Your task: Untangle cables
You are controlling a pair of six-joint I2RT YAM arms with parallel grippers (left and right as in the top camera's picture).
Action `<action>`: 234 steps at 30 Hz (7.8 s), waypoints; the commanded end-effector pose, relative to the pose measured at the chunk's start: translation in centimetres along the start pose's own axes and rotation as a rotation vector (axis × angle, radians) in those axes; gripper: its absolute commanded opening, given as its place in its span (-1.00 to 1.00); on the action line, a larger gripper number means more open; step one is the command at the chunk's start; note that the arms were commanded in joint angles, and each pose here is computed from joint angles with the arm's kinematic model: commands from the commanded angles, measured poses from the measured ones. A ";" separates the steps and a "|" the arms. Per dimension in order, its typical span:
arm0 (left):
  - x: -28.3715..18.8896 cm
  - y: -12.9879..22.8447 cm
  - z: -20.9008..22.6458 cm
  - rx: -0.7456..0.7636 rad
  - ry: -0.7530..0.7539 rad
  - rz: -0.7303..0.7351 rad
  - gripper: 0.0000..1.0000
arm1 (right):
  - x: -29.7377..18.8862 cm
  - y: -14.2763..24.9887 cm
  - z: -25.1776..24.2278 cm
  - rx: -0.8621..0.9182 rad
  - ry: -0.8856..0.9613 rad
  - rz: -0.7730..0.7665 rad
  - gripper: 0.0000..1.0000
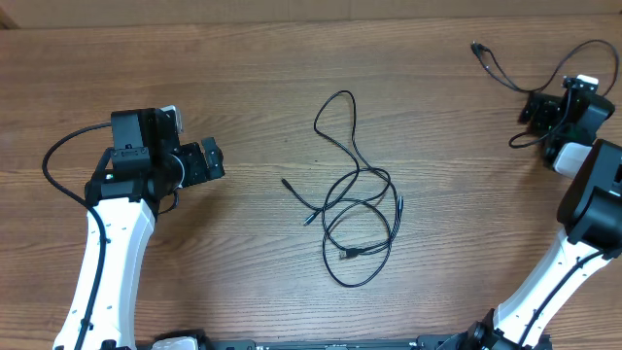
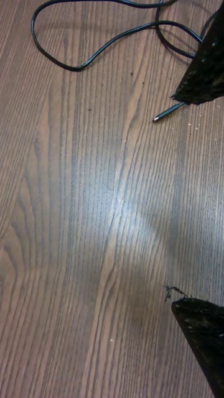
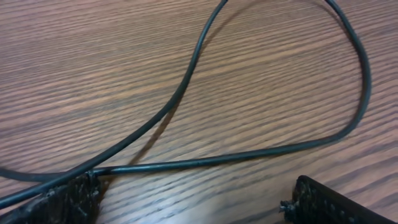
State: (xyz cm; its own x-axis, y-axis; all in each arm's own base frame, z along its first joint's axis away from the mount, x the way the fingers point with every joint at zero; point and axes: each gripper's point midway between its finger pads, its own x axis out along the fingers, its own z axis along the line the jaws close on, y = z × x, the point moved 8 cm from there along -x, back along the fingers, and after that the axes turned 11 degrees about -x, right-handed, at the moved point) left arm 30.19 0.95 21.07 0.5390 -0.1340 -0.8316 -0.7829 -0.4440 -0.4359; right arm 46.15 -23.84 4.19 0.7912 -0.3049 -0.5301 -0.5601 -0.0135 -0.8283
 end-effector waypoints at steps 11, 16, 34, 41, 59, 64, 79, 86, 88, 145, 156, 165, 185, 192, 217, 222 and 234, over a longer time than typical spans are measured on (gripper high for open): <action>-0.3 -0.2 -0.1 0.024 -0.001 -0.016 0.99 | -1.2 1.9 0.8 -0.010 -0.113 0.194 1.00; -0.3 -0.2 -0.1 0.024 -0.001 -0.016 0.99 | -4.1 -0.2 0.6 -0.002 -0.142 0.257 1.00; -0.3 -0.2 -0.1 0.024 -0.001 -0.016 0.99 | -21.9 -10.9 3.3 0.022 -0.280 0.256 1.00; -0.3 -0.2 -0.1 0.024 -0.001 -0.016 0.99 | -26.4 -8.5 10.9 0.104 -0.477 0.544 1.00; -0.3 -0.2 -0.1 0.024 -0.001 -0.016 0.99 | -33.2 -5.2 25.7 0.157 -0.636 0.862 1.00; -0.3 -0.2 -0.1 0.024 -0.001 -0.016 0.99 | -34.4 -3.1 27.7 0.156 -0.489 0.897 1.00; -0.3 -0.2 -0.1 0.024 -0.001 -0.016 0.99 | -33.8 1.9 31.4 0.258 -0.481 0.869 1.00; -0.3 -0.2 -0.1 0.024 -0.001 -0.016 0.99 | -32.6 3.2 31.6 0.266 -0.470 0.808 1.00; -0.3 -0.2 -0.1 0.024 -0.001 -0.016 0.99 | -32.2 3.5 31.4 0.276 -0.442 0.799 1.00; -0.3 -0.2 -0.1 0.024 -0.001 -0.016 0.99 | -40.0 -5.7 29.1 0.316 -0.770 0.531 -0.92; -0.3 -0.2 -0.1 0.024 -0.001 -0.016 0.99 | -46.4 -15.8 27.1 0.274 -0.954 0.169 -0.92; -0.3 -0.2 -0.1 0.024 -0.001 -0.016 0.99 | -49.3 -20.4 25.7 0.321 -1.001 0.002 -0.92; -0.3 -0.2 -0.1 0.024 -0.001 -0.016 0.99 | -53.9 -27.9 24.4 0.513 -1.222 -0.447 -0.92; -0.3 -0.2 -0.1 0.024 -0.001 -0.016 0.99 | -56.3 -30.2 23.0 0.582 -1.308 -0.640 -0.92; -0.3 -0.2 -0.1 0.024 -0.001 -0.016 0.99 | -49.0 -20.8 26.5 0.450 -1.026 0.083 -0.92; -0.3 -0.2 -0.1 0.024 -0.001 -0.016 0.99 | -51.5 -22.6 24.8 0.483 -1.094 -0.056 -0.92; -0.3 -0.2 -0.1 0.024 -0.001 -0.016 0.99 | -59.7 -29.1 19.8 0.598 -1.340 -0.641 -0.92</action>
State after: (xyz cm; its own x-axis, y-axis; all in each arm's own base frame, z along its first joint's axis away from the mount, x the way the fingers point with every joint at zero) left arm 30.20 0.98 21.07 0.5397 -0.1317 -0.8315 -0.7822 -0.4438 -0.4373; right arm 21.84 14.41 54.01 0.7017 0.6410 0.3110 -0.2221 0.6116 -0.7594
